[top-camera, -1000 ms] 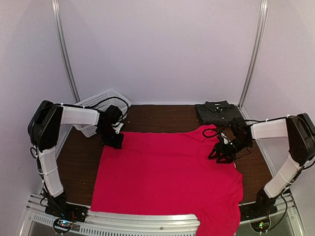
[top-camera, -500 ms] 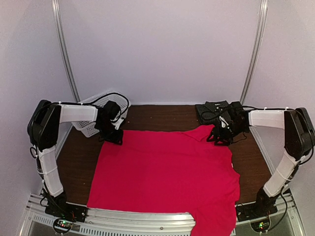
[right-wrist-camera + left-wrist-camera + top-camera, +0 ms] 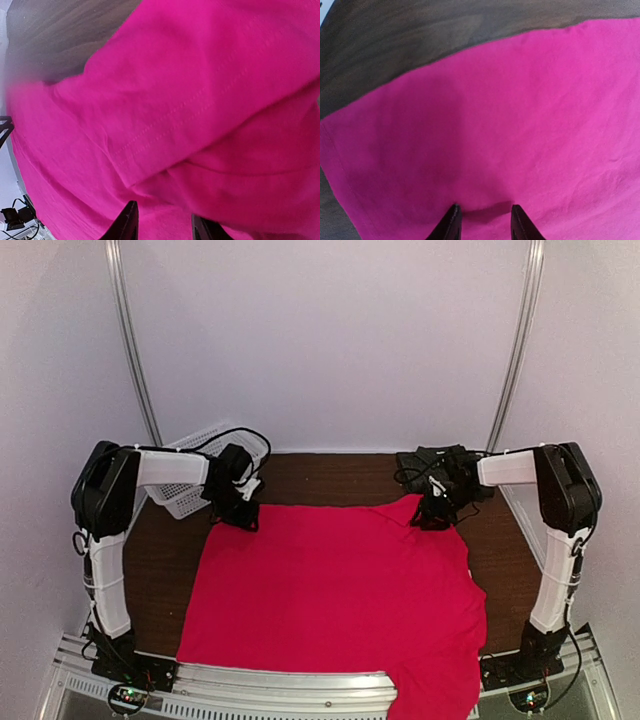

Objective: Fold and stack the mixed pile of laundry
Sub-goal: Move the flattened T-shirt to the center of the board.

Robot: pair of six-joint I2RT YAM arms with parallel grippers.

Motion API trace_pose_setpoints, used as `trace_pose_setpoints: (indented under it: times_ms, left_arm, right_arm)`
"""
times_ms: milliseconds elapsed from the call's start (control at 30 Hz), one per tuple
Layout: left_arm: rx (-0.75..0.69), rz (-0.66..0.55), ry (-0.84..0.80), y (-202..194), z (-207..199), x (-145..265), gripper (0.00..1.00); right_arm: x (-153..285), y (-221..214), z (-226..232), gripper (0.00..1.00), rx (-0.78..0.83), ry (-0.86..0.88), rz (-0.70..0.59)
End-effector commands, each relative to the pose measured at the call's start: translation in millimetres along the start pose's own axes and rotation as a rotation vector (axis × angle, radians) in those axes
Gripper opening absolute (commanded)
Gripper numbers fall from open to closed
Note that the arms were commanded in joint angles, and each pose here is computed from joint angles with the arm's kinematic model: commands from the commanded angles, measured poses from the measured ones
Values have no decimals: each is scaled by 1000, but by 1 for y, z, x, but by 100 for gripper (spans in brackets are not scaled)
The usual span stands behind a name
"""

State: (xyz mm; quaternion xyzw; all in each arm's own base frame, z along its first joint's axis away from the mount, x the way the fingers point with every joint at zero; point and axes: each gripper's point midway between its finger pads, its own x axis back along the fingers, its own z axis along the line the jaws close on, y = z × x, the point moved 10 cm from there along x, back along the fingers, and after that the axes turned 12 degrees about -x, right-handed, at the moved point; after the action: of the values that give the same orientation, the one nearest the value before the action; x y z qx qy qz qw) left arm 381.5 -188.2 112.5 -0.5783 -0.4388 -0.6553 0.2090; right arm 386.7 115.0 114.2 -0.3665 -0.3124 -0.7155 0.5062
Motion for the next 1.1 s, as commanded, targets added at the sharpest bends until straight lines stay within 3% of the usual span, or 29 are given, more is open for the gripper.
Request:
trace_pose_setpoints:
  times_ms: [0, 433, 600, 767, 833, 1067]
  left_arm:
    - [-10, -4, 31, 10, 9, -12, 35]
    - [62, -25, 121, 44, 66, -34, 34]
    - [60, -107, 90, 67, 68, -1, 39]
    - [60, -240, 49, 57, 43, 74, 48]
    - [75, -258, 37, 41, 31, 94, 49]
    - [124, -222, -38, -32, -35, 117, 50]
  right_arm:
    - [-18, 14, -10, 37, 6, -83, -6]
    - [-29, 93, -1, 36, 33, -99, -113]
    - [7, 111, 32, 37, 101, -7, -155]
    - [85, 79, 63, 51, 151, 72, -235]
    - [108, 54, 62, 52, 139, 80, -239]
    - [139, -56, 27, 53, 2, 111, -162]
